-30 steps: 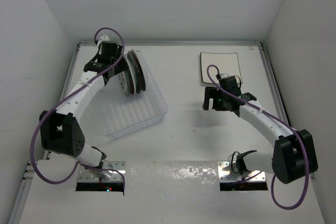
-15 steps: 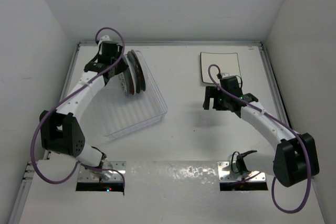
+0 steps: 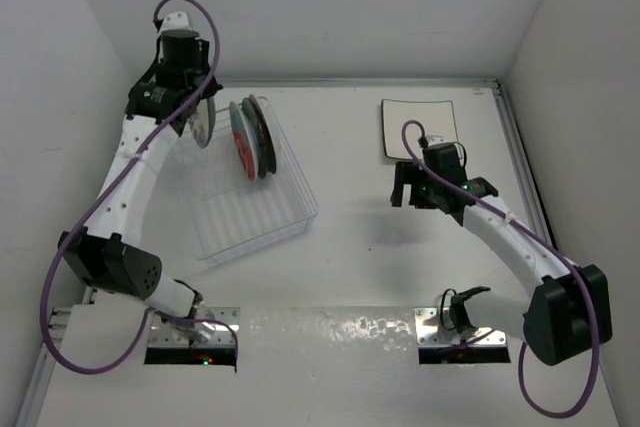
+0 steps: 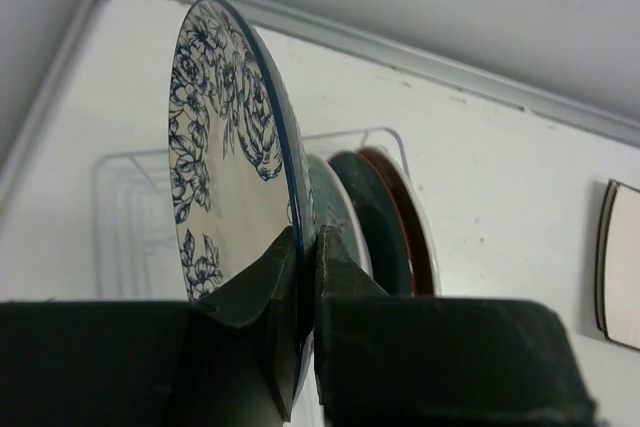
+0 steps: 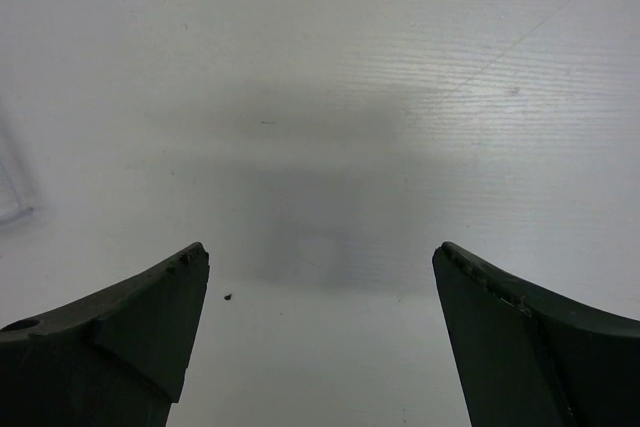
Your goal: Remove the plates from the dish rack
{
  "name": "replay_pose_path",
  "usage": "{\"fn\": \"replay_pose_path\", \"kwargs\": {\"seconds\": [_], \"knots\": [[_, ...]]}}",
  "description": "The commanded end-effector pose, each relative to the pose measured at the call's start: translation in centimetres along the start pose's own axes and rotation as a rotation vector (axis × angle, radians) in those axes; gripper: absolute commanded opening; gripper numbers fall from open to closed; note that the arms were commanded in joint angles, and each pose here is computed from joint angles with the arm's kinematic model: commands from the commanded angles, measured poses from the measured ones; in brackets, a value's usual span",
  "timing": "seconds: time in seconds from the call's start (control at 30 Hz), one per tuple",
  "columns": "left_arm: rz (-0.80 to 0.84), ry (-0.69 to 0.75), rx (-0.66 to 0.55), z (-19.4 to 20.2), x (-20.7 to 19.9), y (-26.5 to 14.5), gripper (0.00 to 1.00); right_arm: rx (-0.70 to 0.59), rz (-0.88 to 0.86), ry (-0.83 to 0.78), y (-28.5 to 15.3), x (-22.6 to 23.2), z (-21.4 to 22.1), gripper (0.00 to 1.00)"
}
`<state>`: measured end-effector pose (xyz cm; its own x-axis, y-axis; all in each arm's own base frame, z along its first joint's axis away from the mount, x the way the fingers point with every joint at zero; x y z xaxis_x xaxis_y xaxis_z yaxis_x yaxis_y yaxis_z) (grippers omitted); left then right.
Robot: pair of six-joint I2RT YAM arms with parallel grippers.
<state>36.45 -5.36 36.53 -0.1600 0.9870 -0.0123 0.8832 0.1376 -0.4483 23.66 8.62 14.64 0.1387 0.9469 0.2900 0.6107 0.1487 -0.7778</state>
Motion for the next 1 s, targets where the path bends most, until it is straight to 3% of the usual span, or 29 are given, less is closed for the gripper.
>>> {"fn": "replay_pose_path", "kwargs": {"seconds": [0.0, 0.13, 0.23, 0.27, 0.4, 0.6, 0.7, 0.97], "knots": [[-0.048, 0.088, -0.173, -5.1, 1.1, -2.8, 0.0, -0.102, -0.028, 0.006, -2.1, 1.0, -2.6, 0.91], [-0.13, 0.301, -0.243, -6.2, -1.1, -5.1, 0.0, -0.153, -0.077, 0.043, -3.9, 2.1, -4.5, 0.96], [-0.158, 0.401, -0.286, -5.7, -3.7, -7.4, 0.0, -0.175, -0.214, 0.087, -5.9, 4.0, -6.7, 0.99], [-0.119, 0.457, -0.29, -4.6, -5.9, -8.3, 0.0, -0.203, -0.267, 0.099, -7.2, 4.6, -8.4, 0.99], [-0.225, 0.704, -0.359, -1.5, -9.9, -12.5, 0.0, -0.181, -0.511, 0.175, -11.6, 6.0, -12.1, 0.99], [-0.134, 0.92, -0.456, 5.7, -14.7, -18.5, 0.0, -0.265, -0.577, 0.223, -16.3, 5.5, -14.3, 0.99], [-0.099, 1.121, -0.498, 10.0, -16.1, -20.3, 0.0, -0.219, -0.671, 0.214, -17.0, 6.4, -13.9, 0.99], [0.113, 1.374, -0.628, 18.0, -19.7, -23.6, 0.0, 0.049, -0.746, 0.128, -13.1, 6.7, -9.7, 0.99]]}}
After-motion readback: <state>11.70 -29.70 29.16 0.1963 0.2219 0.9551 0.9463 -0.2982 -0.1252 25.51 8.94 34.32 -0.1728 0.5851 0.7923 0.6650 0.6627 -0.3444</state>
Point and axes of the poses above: each gripper's point midway between its finger pads, its own y axis out along the fingers, its own x axis along the line the jaws close on, z = x × y, the point moved 7 cm from there along -y, back along the fingers, and after that the axes turned 12 degrees about y, right-handed, at the moved point
